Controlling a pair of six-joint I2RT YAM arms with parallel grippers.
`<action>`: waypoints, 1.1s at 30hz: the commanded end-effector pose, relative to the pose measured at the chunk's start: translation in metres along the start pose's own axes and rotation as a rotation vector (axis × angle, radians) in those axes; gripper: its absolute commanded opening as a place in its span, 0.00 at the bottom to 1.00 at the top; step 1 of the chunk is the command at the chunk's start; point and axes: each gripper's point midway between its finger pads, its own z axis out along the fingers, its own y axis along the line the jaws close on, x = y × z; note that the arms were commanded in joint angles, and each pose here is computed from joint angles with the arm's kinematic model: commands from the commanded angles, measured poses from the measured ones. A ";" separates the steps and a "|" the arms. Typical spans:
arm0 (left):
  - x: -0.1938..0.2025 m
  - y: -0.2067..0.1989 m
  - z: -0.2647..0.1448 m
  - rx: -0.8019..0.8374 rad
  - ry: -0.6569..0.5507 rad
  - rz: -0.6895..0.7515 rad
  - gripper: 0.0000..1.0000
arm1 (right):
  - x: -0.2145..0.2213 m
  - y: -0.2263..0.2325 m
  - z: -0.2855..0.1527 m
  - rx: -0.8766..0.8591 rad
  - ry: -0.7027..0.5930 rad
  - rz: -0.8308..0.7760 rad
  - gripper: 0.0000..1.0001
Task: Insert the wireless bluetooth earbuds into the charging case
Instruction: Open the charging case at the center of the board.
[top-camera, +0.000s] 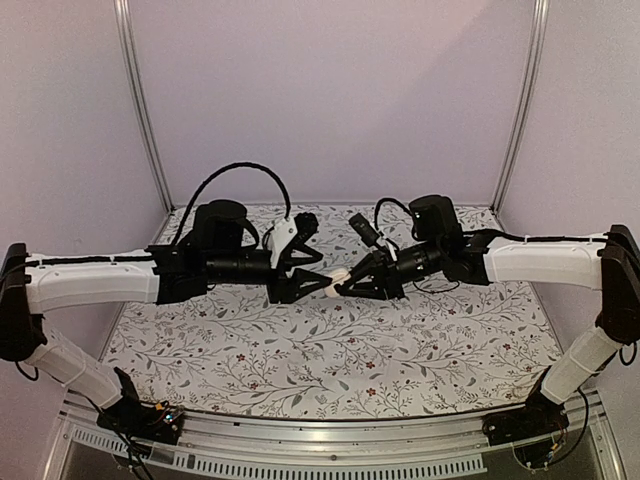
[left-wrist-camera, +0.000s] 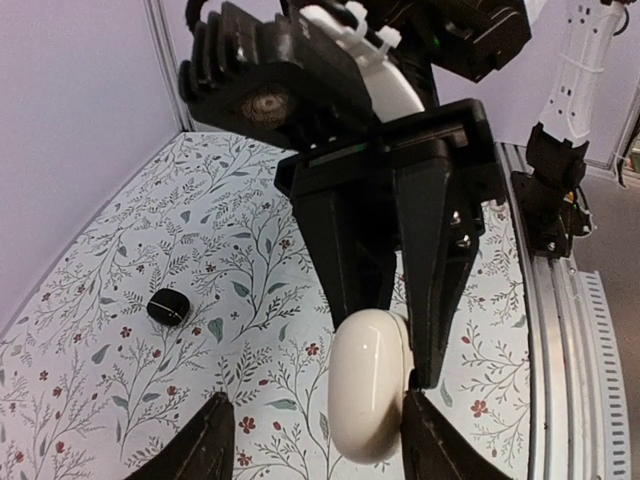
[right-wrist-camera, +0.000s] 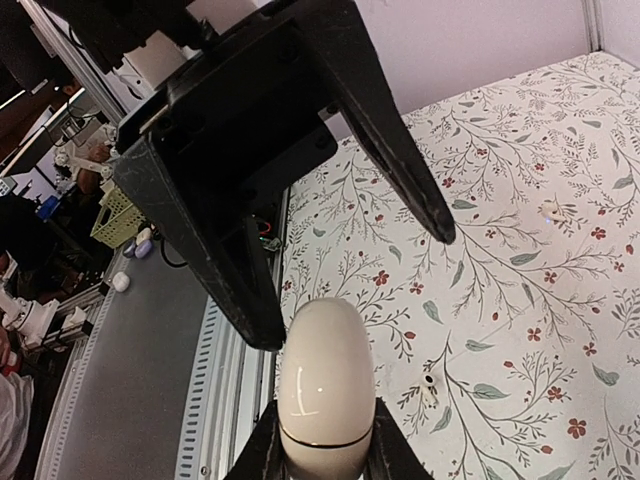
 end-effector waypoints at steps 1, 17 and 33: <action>0.000 -0.005 0.010 0.047 0.025 -0.014 0.56 | -0.010 0.007 -0.002 -0.004 -0.014 -0.036 0.00; 0.008 0.027 0.009 -0.095 0.057 -0.054 0.52 | -0.009 0.027 -0.001 -0.038 -0.017 -0.137 0.00; 0.000 0.049 -0.007 -0.172 0.033 -0.076 0.52 | -0.006 0.035 0.000 -0.058 -0.011 -0.159 0.00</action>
